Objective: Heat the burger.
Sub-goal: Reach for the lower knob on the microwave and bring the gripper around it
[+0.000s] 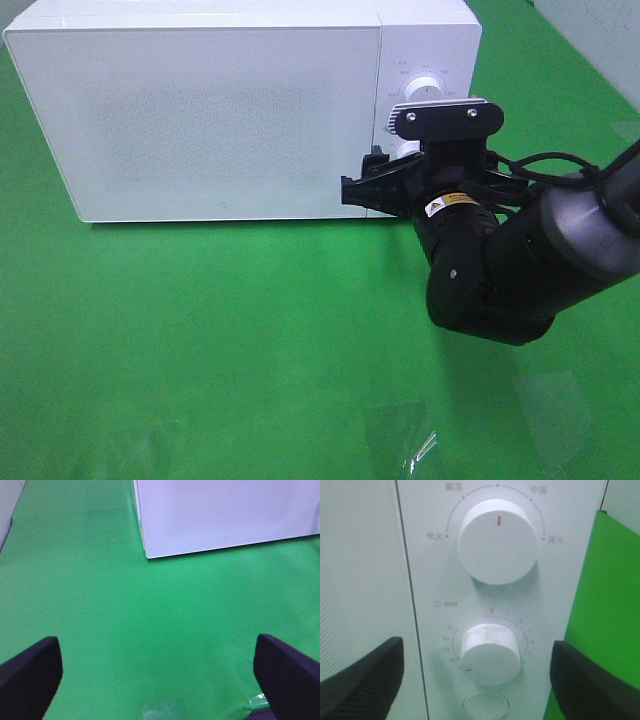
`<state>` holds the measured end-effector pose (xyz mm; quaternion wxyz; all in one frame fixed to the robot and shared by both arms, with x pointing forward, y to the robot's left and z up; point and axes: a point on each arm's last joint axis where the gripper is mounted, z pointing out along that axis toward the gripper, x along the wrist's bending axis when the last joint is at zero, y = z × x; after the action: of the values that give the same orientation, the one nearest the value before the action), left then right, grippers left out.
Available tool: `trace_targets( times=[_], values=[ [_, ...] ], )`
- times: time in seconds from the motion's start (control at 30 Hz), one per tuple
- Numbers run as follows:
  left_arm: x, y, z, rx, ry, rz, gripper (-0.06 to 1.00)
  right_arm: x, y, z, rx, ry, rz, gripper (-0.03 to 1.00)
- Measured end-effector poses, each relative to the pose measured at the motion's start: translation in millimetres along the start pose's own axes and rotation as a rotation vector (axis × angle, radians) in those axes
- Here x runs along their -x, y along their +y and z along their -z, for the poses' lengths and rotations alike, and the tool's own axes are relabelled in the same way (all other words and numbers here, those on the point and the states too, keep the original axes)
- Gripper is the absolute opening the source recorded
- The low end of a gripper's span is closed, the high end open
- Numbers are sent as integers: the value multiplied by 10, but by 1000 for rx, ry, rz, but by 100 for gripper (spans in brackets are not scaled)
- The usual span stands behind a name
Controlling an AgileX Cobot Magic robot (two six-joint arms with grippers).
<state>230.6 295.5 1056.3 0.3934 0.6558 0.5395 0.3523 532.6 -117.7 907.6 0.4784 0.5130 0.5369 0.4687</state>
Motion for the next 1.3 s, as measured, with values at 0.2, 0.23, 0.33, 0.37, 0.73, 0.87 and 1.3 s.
trace_targets(
  times=[0.2, 0.23, 0.33, 0.37, 0.73, 0.87, 1.3],
  values=[
    [0, 0, 0, 0, 0, 0, 96, 5, -95, -133, -9, -19, 9, 76],
    [0, 0, 0, 0, 0, 0, 96, 5, -95, -133, -9, -19, 9, 76],
    [0, 0, 0, 0, 0, 0, 96, 45, -97, -192, -9, -36, 5, 76],
    [0, 0, 0, 0, 0, 0, 96, 60, -79, -219, 1, -36, 5, 76],
    [0, 0, 0, 0, 0, 0, 96, 43, -127, -304, -1, -33, 10, 76],
    [0, 0, 0, 0, 0, 0, 96, 37, -162, -308, -12, -29, 16, 76],
    [0, 0, 0, 0, 0, 0, 96, 35, -162, -312, -12, -30, 15, 47]
  ],
)
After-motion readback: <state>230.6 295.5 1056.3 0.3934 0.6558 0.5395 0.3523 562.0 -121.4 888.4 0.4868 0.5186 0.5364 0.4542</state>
